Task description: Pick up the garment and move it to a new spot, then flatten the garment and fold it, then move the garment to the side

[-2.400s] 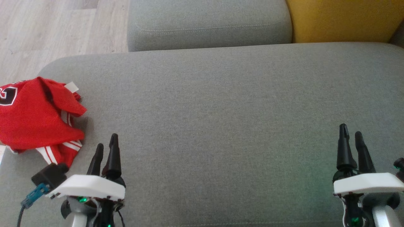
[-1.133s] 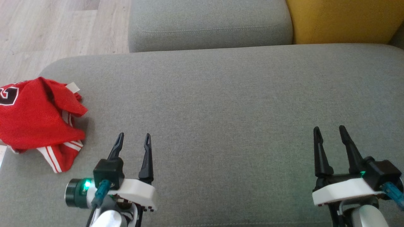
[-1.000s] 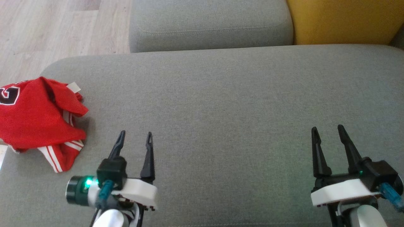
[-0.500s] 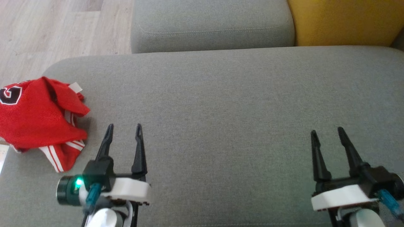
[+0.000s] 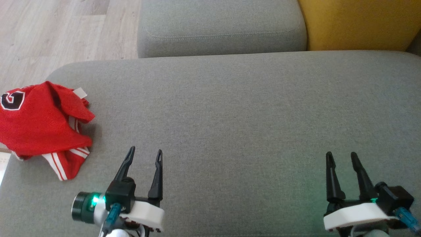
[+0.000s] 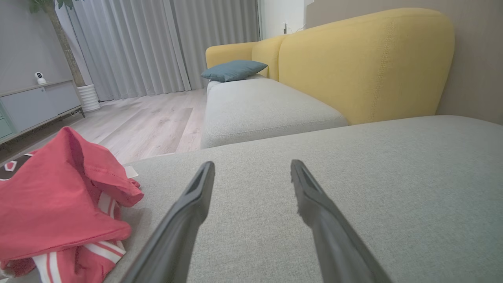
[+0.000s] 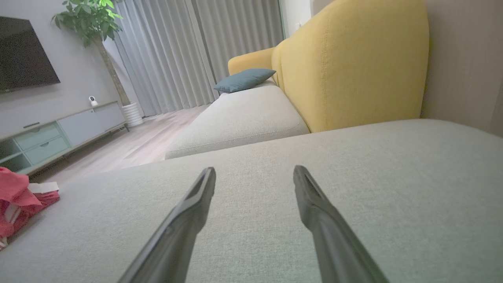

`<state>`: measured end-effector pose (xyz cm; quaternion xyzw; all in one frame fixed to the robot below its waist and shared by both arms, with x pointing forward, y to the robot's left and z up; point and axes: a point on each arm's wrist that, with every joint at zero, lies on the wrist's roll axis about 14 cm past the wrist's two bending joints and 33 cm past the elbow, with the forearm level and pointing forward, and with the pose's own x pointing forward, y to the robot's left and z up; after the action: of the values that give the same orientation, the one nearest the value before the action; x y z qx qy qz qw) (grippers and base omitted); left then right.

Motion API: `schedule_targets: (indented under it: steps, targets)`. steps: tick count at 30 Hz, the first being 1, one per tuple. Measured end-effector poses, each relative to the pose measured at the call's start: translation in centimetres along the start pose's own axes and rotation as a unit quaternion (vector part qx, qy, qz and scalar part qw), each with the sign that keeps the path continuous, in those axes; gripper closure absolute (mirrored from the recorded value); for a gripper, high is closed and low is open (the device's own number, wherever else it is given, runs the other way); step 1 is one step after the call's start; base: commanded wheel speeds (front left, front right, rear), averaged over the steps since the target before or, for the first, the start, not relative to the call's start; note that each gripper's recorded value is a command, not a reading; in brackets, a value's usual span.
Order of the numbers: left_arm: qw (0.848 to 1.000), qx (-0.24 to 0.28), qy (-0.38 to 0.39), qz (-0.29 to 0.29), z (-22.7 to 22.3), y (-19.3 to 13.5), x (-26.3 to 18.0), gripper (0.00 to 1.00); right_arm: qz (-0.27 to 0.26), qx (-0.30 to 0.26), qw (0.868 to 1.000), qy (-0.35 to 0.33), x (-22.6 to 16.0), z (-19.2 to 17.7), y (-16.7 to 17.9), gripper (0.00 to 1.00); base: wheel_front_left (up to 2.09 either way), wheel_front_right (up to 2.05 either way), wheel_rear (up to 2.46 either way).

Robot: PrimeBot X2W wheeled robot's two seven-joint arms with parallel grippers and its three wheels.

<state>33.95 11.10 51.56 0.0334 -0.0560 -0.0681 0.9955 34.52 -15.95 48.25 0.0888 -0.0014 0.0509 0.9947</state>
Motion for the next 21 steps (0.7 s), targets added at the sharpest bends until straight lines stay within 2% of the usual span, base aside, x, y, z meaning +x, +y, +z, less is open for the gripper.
schedule_targets:
  steps: [3, 16, 21]
  targets:
    - [1.000, -0.001, -0.004, 0.004, 0.3, 0.1, 0.2, 0.00, -0.001, 0.034, 0.999, 0.007, -0.2, -0.6, 0.3, 0.00, 0.00, 0.00, 0.00]
    - [1.000, -0.005, -0.006, 0.010, 0.3, 0.6, 0.3, 0.00, -0.001, 0.035, 0.999, 0.013, 0.0, -0.9, 0.3, 0.00, 0.00, 0.00, 0.00]
    - [1.000, -0.007, -0.002, 0.026, 0.1, 1.4, -0.1, 0.00, 0.015, 0.035, 0.999, 0.020, 0.5, -1.3, 1.3, 0.00, 0.00, 0.00, 0.00]
